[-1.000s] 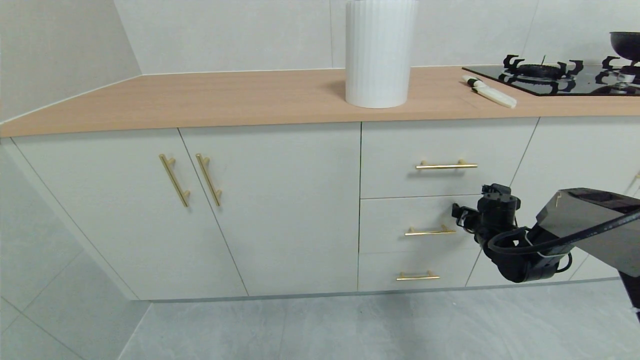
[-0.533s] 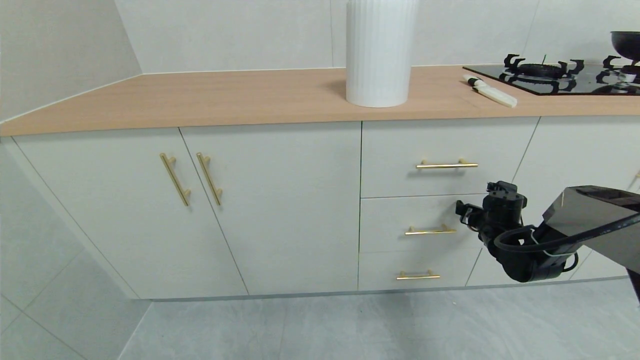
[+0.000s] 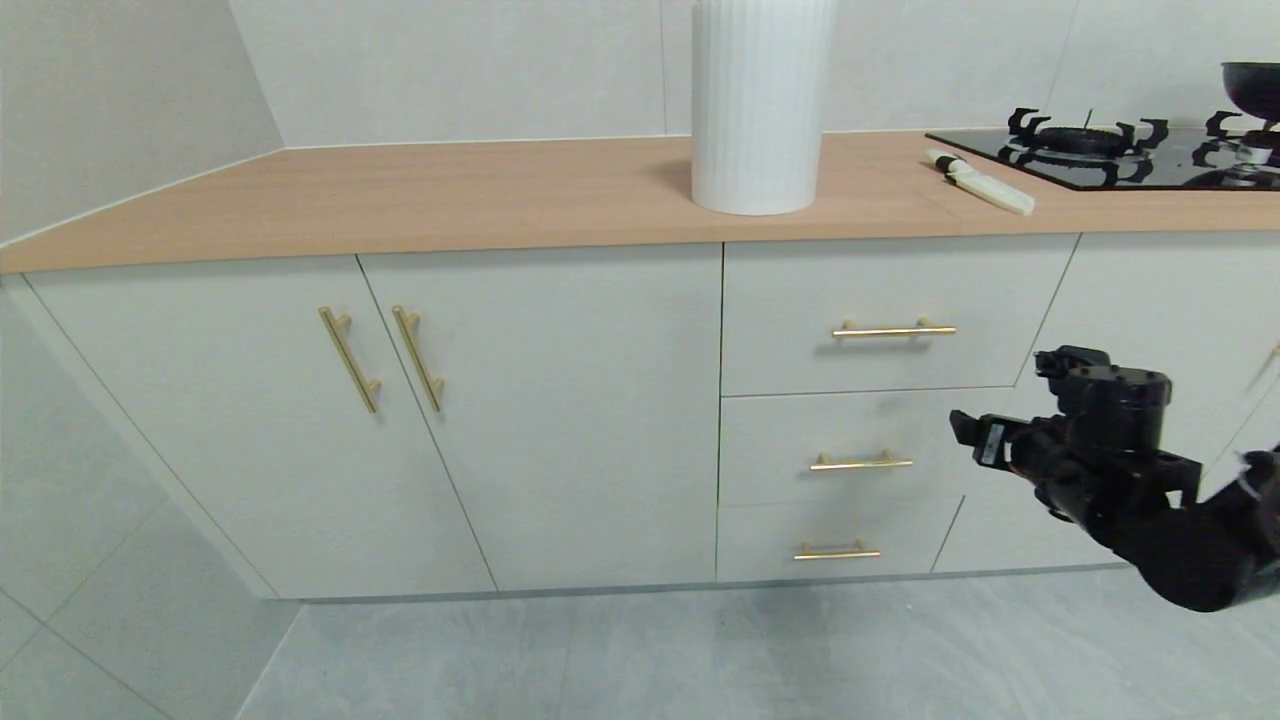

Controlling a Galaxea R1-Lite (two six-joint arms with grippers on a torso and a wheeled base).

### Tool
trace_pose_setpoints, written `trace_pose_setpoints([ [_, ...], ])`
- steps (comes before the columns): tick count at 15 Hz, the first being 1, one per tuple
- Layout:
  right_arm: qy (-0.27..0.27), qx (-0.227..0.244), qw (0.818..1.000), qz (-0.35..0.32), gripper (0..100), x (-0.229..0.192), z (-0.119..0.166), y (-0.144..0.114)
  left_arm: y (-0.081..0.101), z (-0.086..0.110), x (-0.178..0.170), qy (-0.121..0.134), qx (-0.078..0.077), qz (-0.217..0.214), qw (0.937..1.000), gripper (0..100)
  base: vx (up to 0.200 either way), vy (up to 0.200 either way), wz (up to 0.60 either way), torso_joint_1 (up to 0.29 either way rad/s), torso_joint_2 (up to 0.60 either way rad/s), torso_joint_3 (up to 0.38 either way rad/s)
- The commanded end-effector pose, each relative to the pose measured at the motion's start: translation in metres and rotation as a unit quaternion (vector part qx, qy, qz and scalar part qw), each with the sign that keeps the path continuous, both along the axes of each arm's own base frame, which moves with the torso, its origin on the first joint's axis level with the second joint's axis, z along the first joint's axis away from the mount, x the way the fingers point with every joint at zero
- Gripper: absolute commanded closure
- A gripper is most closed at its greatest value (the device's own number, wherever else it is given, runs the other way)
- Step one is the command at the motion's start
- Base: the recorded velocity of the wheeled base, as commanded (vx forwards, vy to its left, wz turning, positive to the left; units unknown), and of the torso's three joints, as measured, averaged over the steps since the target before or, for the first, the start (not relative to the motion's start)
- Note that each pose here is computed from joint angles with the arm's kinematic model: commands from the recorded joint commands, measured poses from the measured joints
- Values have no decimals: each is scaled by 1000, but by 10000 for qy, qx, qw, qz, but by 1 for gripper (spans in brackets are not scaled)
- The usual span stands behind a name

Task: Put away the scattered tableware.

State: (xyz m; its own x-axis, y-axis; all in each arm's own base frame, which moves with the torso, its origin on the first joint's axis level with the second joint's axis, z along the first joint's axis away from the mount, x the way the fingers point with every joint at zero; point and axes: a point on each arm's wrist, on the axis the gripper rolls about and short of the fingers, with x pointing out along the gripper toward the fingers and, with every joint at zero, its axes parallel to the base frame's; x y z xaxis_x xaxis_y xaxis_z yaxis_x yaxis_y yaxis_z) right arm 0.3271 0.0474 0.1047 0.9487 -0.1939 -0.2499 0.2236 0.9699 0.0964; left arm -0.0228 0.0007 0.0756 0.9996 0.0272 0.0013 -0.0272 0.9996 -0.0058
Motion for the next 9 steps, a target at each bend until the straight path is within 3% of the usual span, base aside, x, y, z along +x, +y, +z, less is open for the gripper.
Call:
trace_pose_setpoints([
  [1, -372, -164, 9990, 209, 0, -83, 45, -5, 0, 0, 0, 6, -2, 2, 10000, 0, 0, 0, 0, 0, 0, 0],
  [5, -767, -608, 9951, 140, 0, -175, 54, -20, 0, 0, 0, -1, -2, 2, 10000, 0, 0, 0, 0, 0, 0, 0],
  [7, -816, -702, 9941, 90, 0, -191, 53, -25, 0, 0, 0, 6, -2, 2, 10000, 0, 0, 0, 0, 0, 0, 0],
  [9, -1007, -1016, 9897, 63, 0, -244, 48, -38, 0, 0, 0, 6, -2, 2, 10000, 0, 0, 0, 0, 0, 0, 0],
])
